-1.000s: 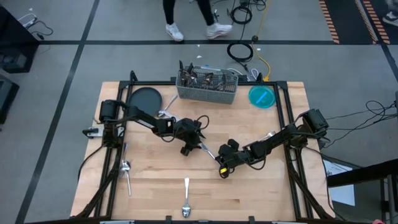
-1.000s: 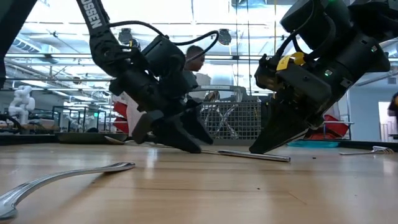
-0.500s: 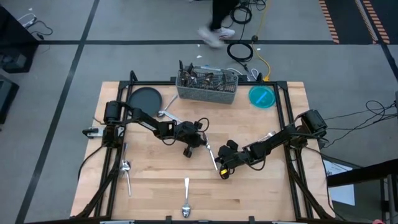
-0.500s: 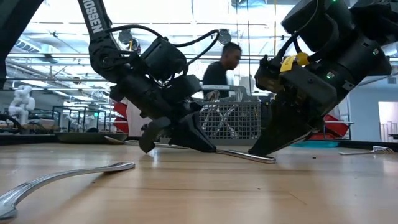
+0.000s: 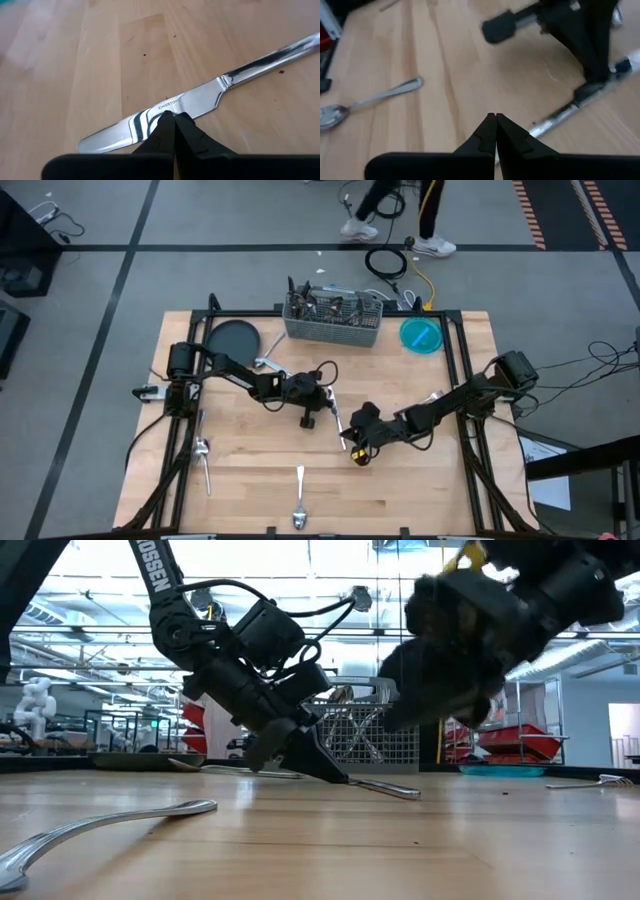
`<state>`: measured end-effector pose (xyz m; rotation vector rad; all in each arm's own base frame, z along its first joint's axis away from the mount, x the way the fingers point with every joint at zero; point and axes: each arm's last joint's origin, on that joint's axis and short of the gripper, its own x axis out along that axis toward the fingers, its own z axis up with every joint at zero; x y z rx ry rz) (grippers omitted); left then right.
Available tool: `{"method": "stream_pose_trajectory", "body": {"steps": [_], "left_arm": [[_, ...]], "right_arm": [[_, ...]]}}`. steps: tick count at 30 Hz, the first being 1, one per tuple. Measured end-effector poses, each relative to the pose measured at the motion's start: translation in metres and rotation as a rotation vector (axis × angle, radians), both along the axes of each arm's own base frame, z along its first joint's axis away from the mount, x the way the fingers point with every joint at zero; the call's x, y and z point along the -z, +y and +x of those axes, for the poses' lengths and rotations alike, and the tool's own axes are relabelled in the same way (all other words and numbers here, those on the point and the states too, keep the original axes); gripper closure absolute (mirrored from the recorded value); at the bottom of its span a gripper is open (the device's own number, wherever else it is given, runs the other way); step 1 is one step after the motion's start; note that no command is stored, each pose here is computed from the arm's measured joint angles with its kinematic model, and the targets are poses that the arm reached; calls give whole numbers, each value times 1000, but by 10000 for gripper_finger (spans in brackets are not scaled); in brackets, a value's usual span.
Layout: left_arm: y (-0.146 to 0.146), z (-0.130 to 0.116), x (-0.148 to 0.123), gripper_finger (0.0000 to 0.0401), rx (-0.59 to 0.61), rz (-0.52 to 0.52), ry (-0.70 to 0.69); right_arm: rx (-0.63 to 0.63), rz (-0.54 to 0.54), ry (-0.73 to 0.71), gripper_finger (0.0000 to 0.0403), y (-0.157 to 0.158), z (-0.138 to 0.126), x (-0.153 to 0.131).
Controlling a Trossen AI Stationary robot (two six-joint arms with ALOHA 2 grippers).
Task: Sort silverware
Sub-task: Put the knife into the silverware basket
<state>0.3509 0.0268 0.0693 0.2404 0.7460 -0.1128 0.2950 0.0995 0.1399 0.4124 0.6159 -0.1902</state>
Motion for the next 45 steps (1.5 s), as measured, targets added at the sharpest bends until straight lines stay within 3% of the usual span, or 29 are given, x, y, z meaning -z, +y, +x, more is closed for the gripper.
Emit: {"method": "stream_pose_trajectory", "body": {"steps": [5,14,21,25,30,35,38,42,45], "left_arm": [[0,0,0,400,-12,-19,-4],[0,0,0,401,-38,-56,-5],[-1,1,-12,390,-61,-100,-37],[0,-4,-38,358,-73,-109,-59],[3,-5,-75,308,14,-1,-176],[2,-8,-67,237,94,-40,-106],[1,-13,-47,194,115,-38,19],[-5,-12,-39,151,214,72,33],[-8,-10,-38,130,218,155,30]], "right_arm": [[-21,-43,47,403,1,3,11],[-18,4,109,403,8,4,35],[63,35,259,403,10,-8,44],[71,14,312,403,12,-15,47],[59,-10,339,403,17,-19,48],[38,-29,348,403,17,-20,48],[32,-41,362,403,17,-21,49],[29,-46,364,403,17,-21,49],[40,-36,362,403,17,-21,49]]}}
